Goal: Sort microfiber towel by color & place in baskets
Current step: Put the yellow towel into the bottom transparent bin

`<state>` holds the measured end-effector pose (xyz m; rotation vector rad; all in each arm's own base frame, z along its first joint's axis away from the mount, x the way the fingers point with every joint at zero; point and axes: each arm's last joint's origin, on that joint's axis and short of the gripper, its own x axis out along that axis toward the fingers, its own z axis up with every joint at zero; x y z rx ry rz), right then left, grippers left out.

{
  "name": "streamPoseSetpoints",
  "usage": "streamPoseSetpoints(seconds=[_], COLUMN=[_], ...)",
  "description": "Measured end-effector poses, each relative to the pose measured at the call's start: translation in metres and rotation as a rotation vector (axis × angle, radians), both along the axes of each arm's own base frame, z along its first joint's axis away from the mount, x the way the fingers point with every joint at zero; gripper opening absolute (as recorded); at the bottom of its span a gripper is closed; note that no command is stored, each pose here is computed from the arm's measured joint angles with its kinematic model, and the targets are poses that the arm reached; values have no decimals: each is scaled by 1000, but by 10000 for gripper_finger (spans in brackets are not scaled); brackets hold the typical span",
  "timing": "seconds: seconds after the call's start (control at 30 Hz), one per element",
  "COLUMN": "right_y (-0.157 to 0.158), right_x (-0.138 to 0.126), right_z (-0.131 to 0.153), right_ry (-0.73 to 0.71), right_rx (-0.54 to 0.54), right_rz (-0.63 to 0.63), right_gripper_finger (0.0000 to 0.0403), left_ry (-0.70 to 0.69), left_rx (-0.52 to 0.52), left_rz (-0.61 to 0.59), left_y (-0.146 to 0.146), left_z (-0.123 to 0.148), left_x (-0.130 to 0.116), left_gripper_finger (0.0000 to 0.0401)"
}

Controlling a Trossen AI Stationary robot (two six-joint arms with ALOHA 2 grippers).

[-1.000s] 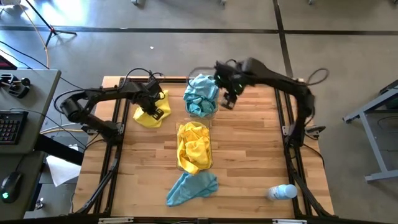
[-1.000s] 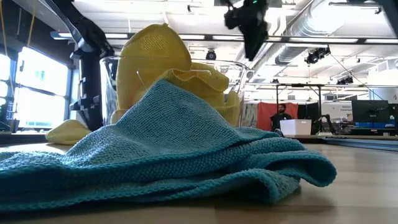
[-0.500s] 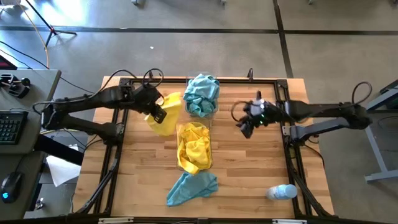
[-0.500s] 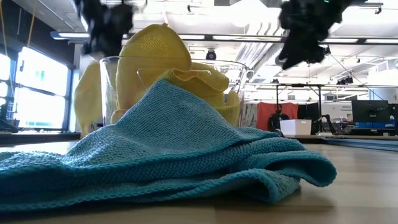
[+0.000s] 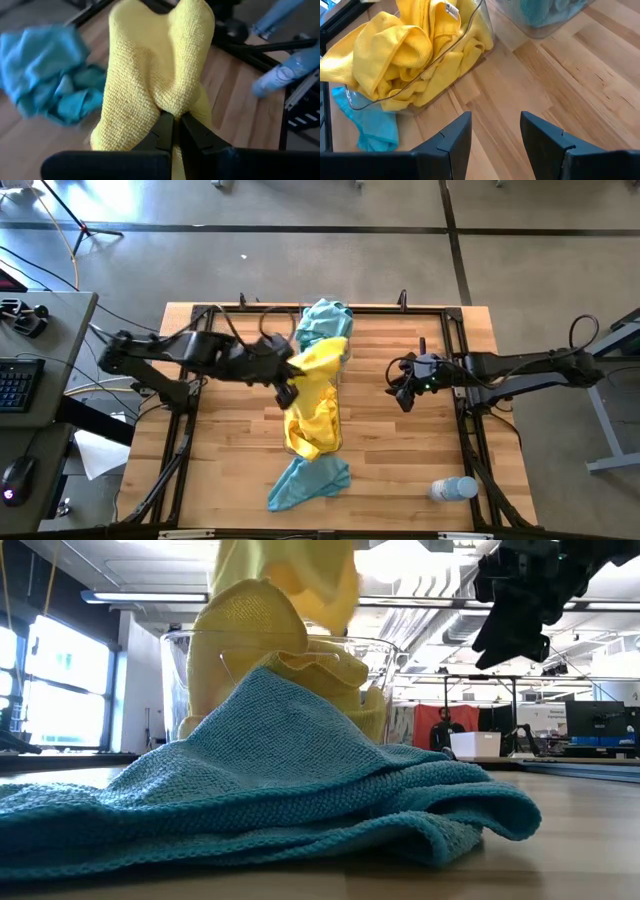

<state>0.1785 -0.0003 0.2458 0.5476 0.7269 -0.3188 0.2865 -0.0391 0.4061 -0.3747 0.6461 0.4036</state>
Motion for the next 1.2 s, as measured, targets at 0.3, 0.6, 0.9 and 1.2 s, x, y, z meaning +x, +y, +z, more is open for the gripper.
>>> streamPoseSetpoints(seconds=[0.3,0.6,0.9,1.2], right_y=[0,0,-1,-2], right_x=[0,0,0,0], right_z=[0,0,0,0], right_ry=[1,1,2,1], right_rx=[-4,-4,-22,-35], right_rz=[1,1,-18,-41], right_gripper_finger=[165,165,165,165], left_ry=[-1,231,456,552], left_rx=[268,-74,-318,-315], left_rz=[-61,-68,126,122], left_y=[-35,-51,-45,0], left_z=[-5,-54,-71,-112], left_x=[42,60,47,81], left_gripper_finger=[0,0,0,0])
